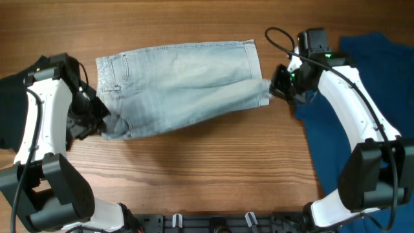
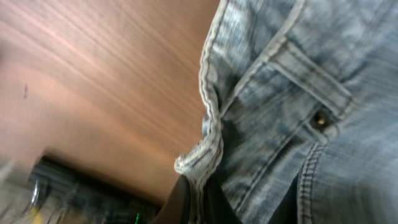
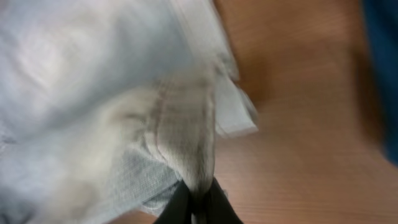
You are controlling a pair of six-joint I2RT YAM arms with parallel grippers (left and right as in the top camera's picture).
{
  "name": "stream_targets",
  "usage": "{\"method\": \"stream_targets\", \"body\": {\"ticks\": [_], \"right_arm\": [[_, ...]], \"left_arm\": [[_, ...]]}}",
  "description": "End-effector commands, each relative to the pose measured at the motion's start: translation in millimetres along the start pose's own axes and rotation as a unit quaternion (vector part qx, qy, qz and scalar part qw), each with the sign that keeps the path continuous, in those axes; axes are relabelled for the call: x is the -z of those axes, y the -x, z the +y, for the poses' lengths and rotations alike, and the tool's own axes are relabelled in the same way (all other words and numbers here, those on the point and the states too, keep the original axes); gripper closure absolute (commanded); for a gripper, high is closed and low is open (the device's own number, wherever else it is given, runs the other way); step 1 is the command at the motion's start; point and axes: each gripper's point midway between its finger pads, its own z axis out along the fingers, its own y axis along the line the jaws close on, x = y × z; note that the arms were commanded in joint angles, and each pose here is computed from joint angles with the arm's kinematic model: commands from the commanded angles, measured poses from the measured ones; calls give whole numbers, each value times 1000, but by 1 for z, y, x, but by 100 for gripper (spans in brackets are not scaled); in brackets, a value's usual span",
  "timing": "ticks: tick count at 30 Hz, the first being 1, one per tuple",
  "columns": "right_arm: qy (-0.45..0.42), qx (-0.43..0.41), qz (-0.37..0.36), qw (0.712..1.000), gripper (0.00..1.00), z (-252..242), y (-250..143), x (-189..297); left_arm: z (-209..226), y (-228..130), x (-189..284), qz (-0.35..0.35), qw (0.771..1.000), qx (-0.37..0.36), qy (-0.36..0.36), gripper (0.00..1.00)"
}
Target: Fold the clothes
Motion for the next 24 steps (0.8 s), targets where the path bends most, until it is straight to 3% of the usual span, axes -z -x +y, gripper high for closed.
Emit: {"method": "stream_targets", "body": {"ticks": [1, 5, 10, 13, 16, 21, 23, 24], "right_arm": [[-80, 18, -71, 994, 95, -37, 8, 59], [-67, 14, -109, 992, 94, -63, 3, 109], [-4, 41, -111, 993, 89, -29, 19, 90], [1, 21, -115, 993, 89, -28, 37, 72], [31, 29, -114, 993, 89, -19, 55, 52], [101, 56, -128, 985, 91, 9, 78, 34], [100, 60, -117, 986, 92, 13, 74, 28], [99, 52, -110, 988, 92, 12, 71, 27]], "left_arm": [[1, -25, 3, 47, 999, -10, 7, 96], [-18, -44, 3, 61, 997, -52, 17, 96], [-18, -52, -17, 57, 996, -46, 55, 94], [-29, -23, -21, 0, 999, -40, 29, 83], [-26, 20, -18, -87, 995, -23, 37, 81], [-53, 70, -4, -189, 982, -14, -26, 82], [-66, 44, -11, -126, 989, -36, -68, 69], [-70, 24, -15, -82, 991, -58, -83, 69]]}}
